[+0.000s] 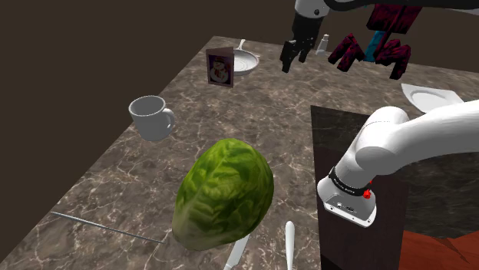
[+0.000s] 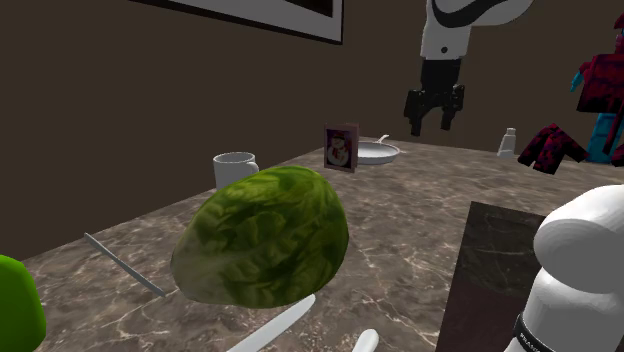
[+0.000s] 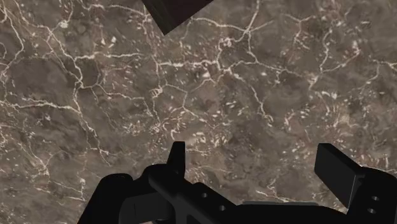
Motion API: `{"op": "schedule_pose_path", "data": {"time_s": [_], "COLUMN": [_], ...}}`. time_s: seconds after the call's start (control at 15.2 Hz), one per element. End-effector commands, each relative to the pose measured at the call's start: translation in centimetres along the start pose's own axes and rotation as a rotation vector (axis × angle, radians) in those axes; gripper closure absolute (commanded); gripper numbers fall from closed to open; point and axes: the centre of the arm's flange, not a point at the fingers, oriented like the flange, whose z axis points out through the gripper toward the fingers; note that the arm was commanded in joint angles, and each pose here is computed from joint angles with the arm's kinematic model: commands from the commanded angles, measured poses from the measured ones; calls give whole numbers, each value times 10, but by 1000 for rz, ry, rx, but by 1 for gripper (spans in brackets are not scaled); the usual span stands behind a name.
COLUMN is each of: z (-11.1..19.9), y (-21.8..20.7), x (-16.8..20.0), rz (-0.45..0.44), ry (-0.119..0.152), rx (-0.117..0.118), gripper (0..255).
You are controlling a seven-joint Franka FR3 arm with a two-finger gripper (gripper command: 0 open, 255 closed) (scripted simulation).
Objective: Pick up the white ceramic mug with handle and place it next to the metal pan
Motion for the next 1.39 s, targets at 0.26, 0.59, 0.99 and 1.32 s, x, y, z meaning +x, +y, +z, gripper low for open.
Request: {"op": "schedule_pose_path", "data": {"time_s": [0.26, 0.59, 0.99, 1.32], "z": [5, 12, 19, 25], "y": [-46, -103, -172, -229], "x": [24, 55, 92, 123], "rz": [3, 8, 13, 17], "ry": [-10, -23, -38, -51], "rx": [10, 22, 36, 48], "gripper": [0, 0, 0, 0]}}
